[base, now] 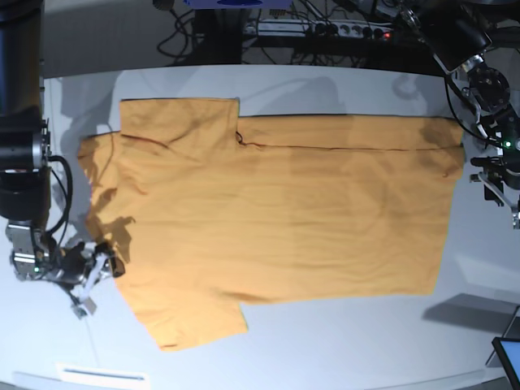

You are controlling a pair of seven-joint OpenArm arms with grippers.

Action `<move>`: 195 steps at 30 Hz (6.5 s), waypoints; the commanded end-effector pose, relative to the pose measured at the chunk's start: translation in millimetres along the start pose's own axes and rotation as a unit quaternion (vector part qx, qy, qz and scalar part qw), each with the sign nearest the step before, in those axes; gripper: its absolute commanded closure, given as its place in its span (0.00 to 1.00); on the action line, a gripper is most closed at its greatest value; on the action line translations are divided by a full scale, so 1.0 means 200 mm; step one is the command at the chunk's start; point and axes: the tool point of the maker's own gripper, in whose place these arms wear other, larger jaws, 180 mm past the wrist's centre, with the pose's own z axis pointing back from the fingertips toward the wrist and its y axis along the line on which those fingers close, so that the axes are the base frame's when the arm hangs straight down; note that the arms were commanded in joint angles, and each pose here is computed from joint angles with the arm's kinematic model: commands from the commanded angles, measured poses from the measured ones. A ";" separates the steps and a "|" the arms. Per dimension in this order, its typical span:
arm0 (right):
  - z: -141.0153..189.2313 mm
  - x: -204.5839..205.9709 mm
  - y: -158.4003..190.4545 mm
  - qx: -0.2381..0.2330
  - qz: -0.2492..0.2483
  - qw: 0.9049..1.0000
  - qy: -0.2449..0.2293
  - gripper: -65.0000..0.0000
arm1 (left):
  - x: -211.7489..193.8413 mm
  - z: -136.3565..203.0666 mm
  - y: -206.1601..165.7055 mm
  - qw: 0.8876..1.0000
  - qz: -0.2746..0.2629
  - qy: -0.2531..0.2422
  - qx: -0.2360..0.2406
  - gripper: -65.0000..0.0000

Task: Fold the T-shirt properly
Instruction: 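Open both grippers and move them outward to the shirt's side edges, then lower both grippers onto the shirt's side edges and grasp them, then drag the grasped side edges with both grippers to straighten the shirt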

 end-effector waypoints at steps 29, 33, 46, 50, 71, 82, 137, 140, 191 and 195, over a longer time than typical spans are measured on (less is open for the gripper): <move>-0.05 0.14 0.12 0.024 -0.004 0.999 -0.028 0.99 | 0.01 0.02 0.07 1.000 -0.011 -0.008 0.016 0.42; -0.05 0.14 0.12 0.024 -0.004 0.999 -0.028 0.99 | -0.01 -0.01 0.06 1.000 -0.006 -0.002 0.012 0.42; -0.07 0.08 0.13 0.026 -0.007 0.999 -0.018 0.99 | 0.05 -0.33 0.16 0.993 0.106 0.038 -0.021 0.42; -0.07 0.05 0.13 0.027 -0.008 1.000 -0.013 0.99 | 0.16 -0.39 0.05 0.994 0.077 0.030 -0.073 0.42; -0.09 -0.04 0.14 0.028 -0.011 1.000 0.003 0.99 | 0.65 -0.66 -0.27 0.933 0.261 -0.052 -0.240 0.42; -0.09 -0.08 0.13 0.027 -0.013 1.000 0.008 1.00 | 0.56 -0.69 -0.47 0.926 0.279 -0.041 -0.250 0.42; 0.20 0.15 0.13 -0.148 0.204 0.963 -0.094 1.00 | 0.41 -0.22 -0.42 0.962 0.064 -0.205 -0.171 0.98; 0.26 0.22 0.23 -0.150 0.226 0.957 -0.107 1.00 | 0.42 -0.18 -0.43 0.960 0.060 -0.215 -0.168 0.99; 0.19 -0.67 0.32 -0.100 0.041 0.993 0.046 1.00 | -0.06 -0.15 -0.75 0.971 0.003 -0.106 -0.215 0.99; 0.21 -0.58 0.32 -0.105 0.053 0.993 0.027 1.00 | -0.06 -0.14 -0.78 0.970 0.010 -0.107 -0.220 0.99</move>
